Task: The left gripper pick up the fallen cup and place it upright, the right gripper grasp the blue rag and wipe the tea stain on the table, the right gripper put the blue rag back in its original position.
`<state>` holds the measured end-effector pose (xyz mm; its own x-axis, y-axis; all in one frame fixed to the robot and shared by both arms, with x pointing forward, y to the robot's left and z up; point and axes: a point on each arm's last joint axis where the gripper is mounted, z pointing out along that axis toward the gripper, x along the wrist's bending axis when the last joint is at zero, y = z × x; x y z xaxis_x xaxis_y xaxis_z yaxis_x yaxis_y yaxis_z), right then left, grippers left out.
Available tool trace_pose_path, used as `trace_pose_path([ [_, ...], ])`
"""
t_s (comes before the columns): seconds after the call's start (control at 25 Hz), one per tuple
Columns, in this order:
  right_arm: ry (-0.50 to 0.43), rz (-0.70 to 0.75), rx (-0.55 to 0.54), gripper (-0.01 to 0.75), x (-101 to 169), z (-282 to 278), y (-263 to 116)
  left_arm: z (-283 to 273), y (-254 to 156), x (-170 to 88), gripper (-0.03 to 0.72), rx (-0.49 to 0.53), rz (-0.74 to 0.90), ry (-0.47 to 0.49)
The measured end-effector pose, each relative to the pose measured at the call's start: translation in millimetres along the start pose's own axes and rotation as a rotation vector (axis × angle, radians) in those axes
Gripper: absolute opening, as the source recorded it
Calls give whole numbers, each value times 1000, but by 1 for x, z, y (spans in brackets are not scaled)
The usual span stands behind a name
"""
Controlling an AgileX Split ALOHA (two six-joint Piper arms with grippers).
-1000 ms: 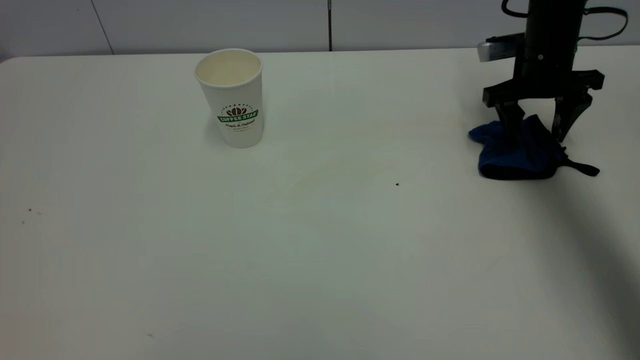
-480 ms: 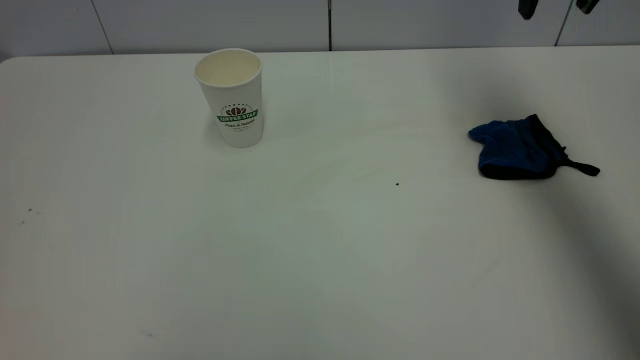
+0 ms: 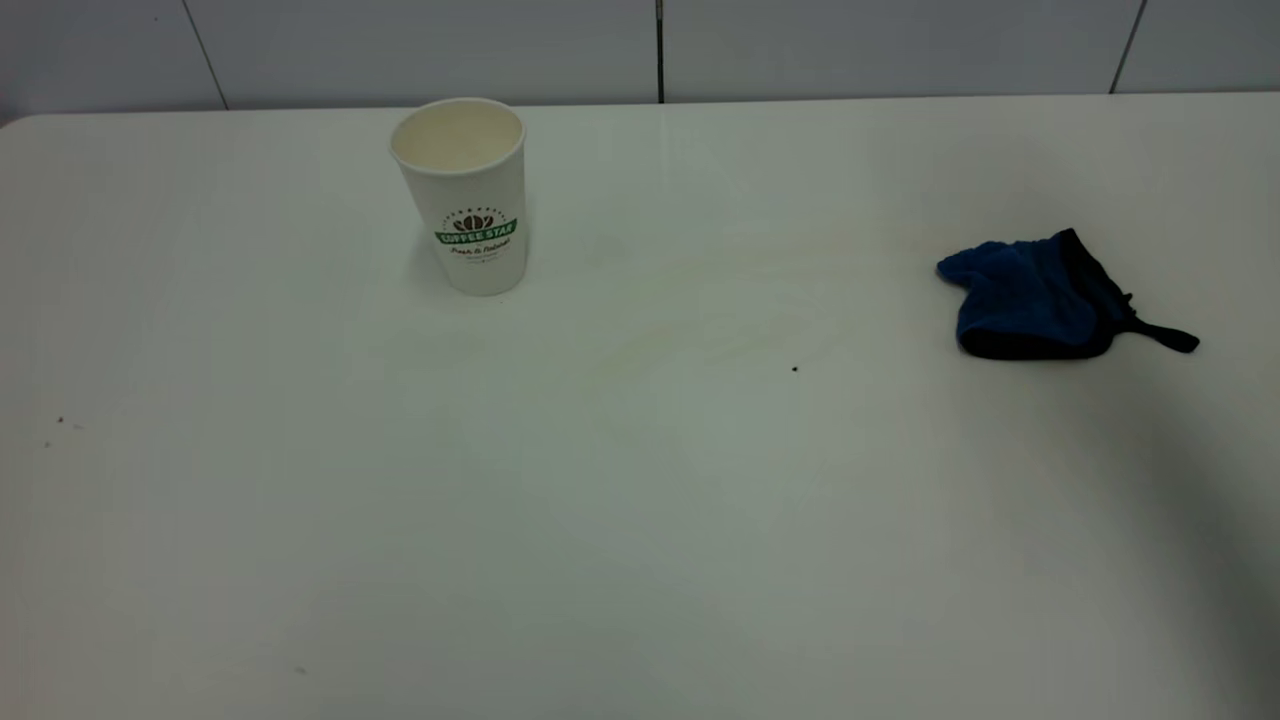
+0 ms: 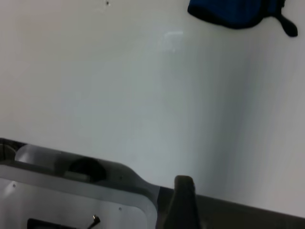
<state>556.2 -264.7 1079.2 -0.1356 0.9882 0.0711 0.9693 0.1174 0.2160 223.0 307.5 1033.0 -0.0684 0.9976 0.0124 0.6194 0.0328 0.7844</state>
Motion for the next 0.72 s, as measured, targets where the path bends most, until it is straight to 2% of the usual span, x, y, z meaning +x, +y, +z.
trace_pose_path([
  [0.28, -7, -1, 41, 712, 2, -6, -63, 0, 0, 0, 348, 0, 0, 0],
  [0.44, -9, -3, 21, 707, 4, -15, -107, 0, 0, 0, 348, 0, 0, 0],
  [0.56, -13, -7, -66, 701, 7, -28, -151, 0, 0, 0, 348, 0, 0, 0],
  [0.72, -27, -18, -274, 695, 9, -43, -207, 0, 0, 0, 348, 0, 0, 0],
])
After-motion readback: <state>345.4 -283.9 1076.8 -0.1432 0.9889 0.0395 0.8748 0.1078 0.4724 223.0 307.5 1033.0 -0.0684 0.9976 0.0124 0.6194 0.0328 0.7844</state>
